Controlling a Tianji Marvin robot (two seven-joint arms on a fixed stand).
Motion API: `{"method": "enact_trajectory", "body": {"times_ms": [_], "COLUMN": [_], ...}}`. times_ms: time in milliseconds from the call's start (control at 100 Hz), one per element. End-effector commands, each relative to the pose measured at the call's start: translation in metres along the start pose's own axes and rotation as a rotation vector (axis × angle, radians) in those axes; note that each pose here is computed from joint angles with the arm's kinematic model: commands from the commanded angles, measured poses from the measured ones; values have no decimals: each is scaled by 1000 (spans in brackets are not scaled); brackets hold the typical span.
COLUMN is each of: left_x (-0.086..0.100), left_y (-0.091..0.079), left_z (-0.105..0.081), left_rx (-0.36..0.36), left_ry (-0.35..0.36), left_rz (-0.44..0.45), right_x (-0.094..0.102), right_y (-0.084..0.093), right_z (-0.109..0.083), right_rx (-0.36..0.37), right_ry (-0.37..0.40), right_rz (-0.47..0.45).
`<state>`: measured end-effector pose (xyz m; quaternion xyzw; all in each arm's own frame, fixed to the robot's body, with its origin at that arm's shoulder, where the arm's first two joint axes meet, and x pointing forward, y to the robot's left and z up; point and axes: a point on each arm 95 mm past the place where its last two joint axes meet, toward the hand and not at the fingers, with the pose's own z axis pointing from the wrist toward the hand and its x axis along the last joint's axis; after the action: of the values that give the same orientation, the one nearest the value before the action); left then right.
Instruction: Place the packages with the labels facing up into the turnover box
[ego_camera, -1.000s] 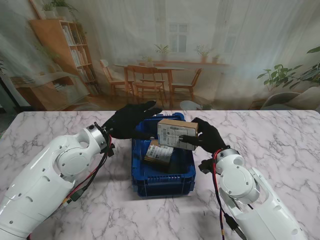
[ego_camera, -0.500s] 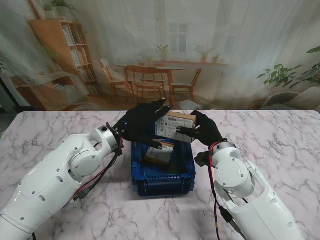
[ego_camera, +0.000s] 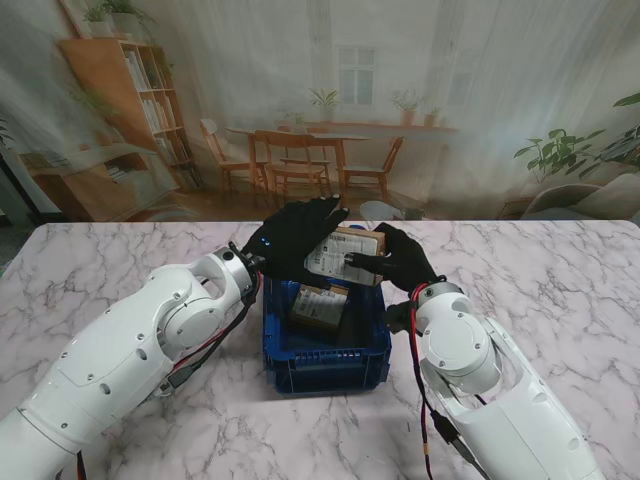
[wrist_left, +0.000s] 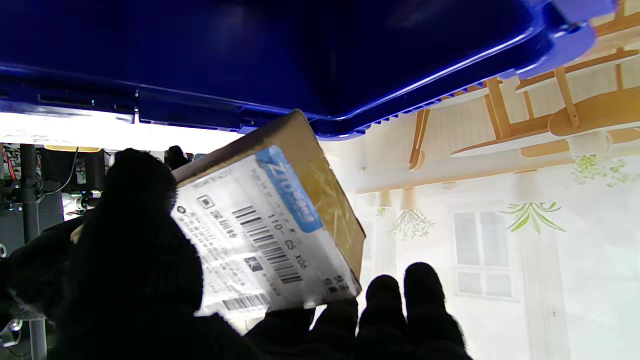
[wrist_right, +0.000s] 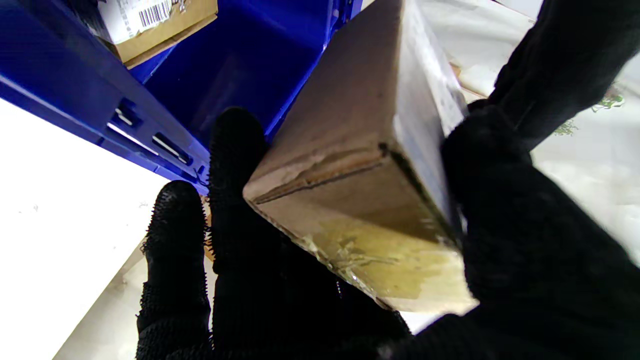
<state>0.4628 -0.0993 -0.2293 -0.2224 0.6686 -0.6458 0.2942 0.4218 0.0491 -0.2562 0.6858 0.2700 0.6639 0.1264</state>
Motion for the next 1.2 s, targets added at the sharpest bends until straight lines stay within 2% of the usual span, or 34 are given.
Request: {"method": "enact_trajectory", "body": {"times_ms": [0, 270, 570, 840, 990, 1190], "left_x": [3, 11, 14, 10, 9, 6], "left_y": [3, 1, 2, 9, 11, 14], "left_z": [4, 7, 14, 17, 18, 17], "left_rx": [-17, -4, -31, -47, -35, -52], "left_ry": [7, 7, 24, 14, 6, 4], "left_rz": [-1, 19, 43, 84, 100, 146], "right_x": [5, 7, 9, 11, 11, 11], "right_y": [-5, -9, -12, -12, -11, -11], "right_z": [1, 3, 3, 1, 1, 1], "right_rx": [17, 37, 56, 78, 75, 69], "right_ry": [2, -17, -25, -40, -42, -55], "right_rz": [15, 47, 81, 99, 102, 114]}}
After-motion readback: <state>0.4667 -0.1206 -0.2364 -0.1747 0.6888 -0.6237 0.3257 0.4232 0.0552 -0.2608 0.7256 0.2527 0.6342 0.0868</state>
